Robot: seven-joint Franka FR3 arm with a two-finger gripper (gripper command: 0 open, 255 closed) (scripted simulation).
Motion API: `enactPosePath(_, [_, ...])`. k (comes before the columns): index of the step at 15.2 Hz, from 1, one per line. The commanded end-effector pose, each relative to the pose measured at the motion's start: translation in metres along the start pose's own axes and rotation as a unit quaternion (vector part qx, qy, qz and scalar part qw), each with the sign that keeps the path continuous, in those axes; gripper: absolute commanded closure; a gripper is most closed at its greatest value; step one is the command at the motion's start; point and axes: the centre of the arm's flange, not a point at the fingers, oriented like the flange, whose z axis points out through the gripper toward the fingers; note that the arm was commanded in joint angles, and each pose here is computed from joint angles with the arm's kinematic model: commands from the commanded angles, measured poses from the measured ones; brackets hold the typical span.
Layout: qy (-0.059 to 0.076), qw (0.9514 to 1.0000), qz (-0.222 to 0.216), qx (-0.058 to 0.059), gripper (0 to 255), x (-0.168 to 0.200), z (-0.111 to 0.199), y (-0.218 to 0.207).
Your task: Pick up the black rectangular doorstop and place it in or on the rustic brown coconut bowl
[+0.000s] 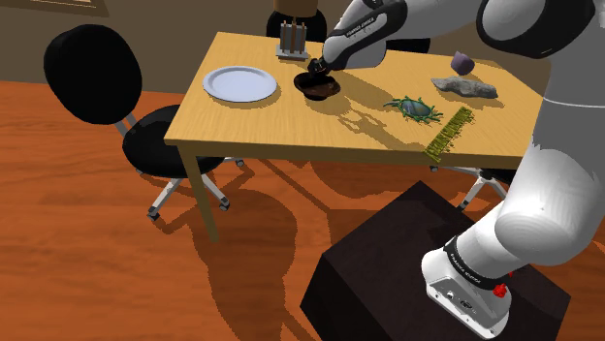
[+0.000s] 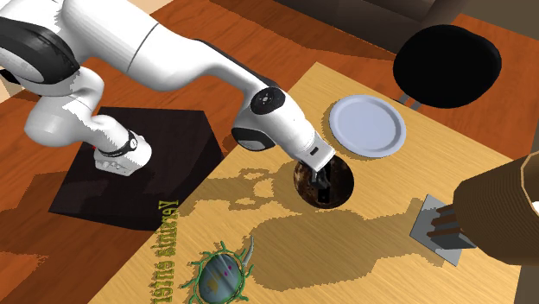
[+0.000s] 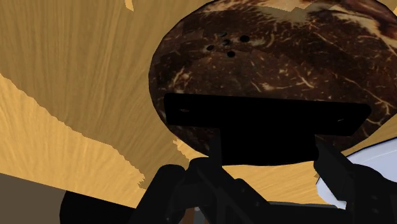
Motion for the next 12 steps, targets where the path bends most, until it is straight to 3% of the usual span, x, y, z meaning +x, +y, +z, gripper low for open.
enactPosePath(1, [0.0, 1.0, 0.0, 0.0, 255, 0.0, 0.0, 0.0])
enactPosePath(3, [0.0, 1.0, 0.0, 0.0, 255, 0.0, 0.0, 0.0])
enactPosePath(4, [0.0, 1.0, 0.0, 0.0, 0, 0.0, 0.0, 0.0])
enactPosePath(9, [0.0, 1.0, 0.0, 0.0, 0, 0.0, 0.0, 0.0])
enactPosePath(12, [0.0, 1.0, 0.0, 0.0, 0, 0.0, -0.04, 0.0])
